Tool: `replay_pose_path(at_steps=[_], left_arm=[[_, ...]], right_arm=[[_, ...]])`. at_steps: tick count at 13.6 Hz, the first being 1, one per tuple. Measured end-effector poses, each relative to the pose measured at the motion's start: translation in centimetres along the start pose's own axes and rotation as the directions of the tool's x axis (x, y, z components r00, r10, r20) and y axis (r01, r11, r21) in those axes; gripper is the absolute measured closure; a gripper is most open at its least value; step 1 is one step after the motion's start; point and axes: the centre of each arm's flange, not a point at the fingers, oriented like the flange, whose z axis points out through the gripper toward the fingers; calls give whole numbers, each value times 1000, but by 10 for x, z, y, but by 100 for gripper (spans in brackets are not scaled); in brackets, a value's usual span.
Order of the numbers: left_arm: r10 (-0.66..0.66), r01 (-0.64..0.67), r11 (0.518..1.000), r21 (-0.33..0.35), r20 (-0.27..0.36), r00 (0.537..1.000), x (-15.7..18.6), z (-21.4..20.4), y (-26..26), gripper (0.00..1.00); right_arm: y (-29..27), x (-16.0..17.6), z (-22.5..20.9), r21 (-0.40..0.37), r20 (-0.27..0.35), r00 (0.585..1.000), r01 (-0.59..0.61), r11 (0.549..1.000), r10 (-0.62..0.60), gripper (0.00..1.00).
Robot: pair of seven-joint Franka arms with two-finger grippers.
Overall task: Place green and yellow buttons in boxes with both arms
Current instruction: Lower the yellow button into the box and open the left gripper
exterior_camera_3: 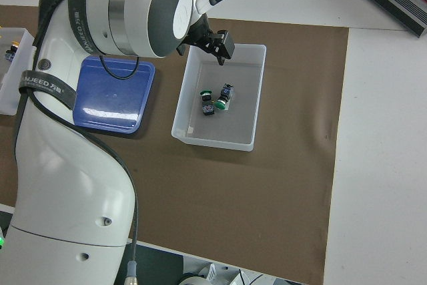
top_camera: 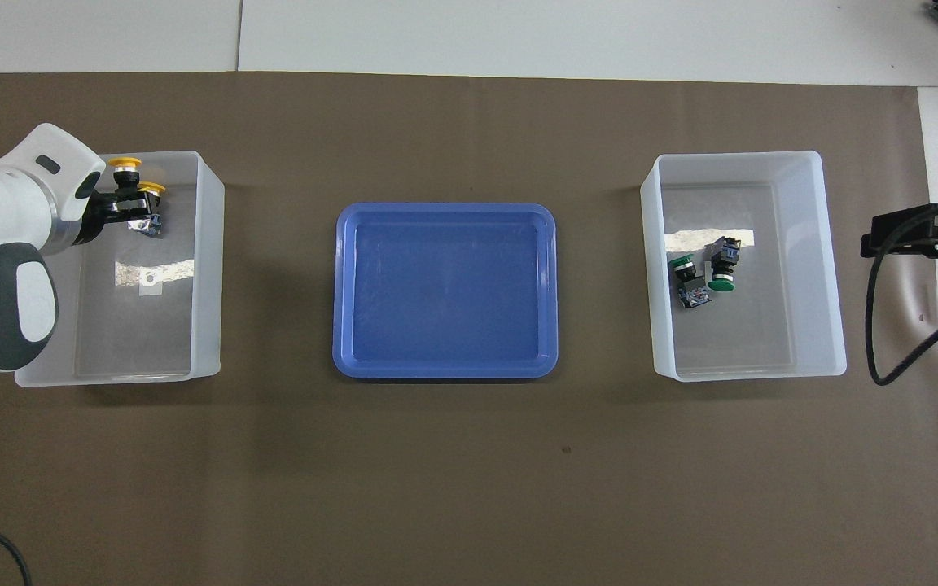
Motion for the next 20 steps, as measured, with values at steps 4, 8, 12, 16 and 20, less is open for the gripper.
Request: replay_pose_path(at_steps=[4,8,12,16,20], left_arm=[[6,-6,1000,-2,16,1000,-6,47,3,59],[2,-2,1000,2,37,999,-12,78,0,59],[-9,8,1000,8,64,998,-18,97,-7,51],[-13,12,1000,10,59,998,-16,96,-11,6],[10,-10,1000,2,7,1000,0,69,-7,0]], right_arm=[[5,0,1,-4,8,1000,-11,1000,11,0],[8,0,3,-4,14,1000,-16,1000,16,0],[10,-1,5,-5,26,999,-19,1000,19,0],[3,-3,6,-5,34,999,-5,1000,5,0],[3,-3,6,-5,34,999,-5,1000,5,0]])
